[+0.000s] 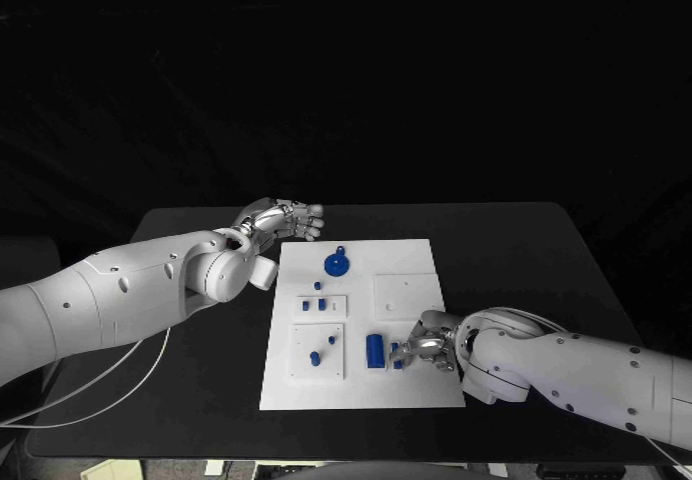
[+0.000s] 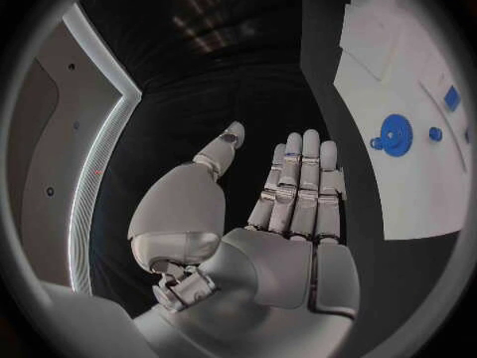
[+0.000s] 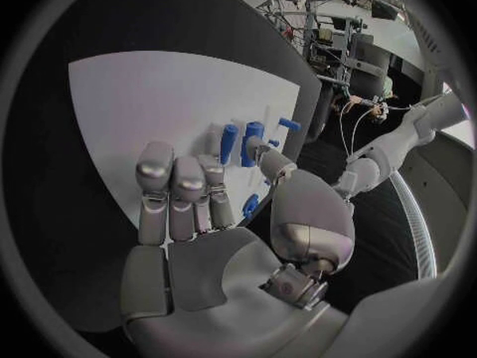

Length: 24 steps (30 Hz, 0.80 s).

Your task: Assemble the parts on the task board

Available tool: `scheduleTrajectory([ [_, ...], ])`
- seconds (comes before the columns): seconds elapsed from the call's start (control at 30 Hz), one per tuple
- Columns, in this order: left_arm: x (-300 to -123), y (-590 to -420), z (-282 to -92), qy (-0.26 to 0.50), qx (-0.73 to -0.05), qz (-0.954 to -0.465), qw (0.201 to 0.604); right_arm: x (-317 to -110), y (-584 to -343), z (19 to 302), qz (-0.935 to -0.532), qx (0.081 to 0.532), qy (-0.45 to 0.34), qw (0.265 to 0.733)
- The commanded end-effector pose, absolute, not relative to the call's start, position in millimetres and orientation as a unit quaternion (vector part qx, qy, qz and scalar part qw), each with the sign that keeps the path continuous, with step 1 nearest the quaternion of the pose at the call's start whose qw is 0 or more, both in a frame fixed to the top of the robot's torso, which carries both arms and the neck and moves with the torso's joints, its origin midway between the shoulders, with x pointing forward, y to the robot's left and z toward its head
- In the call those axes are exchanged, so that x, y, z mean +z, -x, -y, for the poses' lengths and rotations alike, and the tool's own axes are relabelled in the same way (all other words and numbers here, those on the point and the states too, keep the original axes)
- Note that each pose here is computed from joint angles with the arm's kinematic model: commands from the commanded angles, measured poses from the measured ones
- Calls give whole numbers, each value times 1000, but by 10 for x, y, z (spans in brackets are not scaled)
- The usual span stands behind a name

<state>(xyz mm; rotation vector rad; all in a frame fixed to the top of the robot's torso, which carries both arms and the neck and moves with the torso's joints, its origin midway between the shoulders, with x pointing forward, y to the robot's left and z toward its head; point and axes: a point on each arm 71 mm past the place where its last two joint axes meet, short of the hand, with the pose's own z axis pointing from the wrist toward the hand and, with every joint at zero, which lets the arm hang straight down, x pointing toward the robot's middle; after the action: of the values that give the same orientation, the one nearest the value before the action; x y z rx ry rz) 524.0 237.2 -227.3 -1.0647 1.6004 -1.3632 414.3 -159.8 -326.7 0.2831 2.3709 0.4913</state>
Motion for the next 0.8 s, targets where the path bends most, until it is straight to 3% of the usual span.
scheduleTrajectory([
  [0.03, -2259, -5237, -2351, 412, -541, -628, 379, -3263, -4110, 1585, -915, 197, -102, 337],
  [0.8, -2261, -5238, -2352, 412, -540, -629, 380, -3271, -4108, 1598, -920, 189, -59, 338],
])
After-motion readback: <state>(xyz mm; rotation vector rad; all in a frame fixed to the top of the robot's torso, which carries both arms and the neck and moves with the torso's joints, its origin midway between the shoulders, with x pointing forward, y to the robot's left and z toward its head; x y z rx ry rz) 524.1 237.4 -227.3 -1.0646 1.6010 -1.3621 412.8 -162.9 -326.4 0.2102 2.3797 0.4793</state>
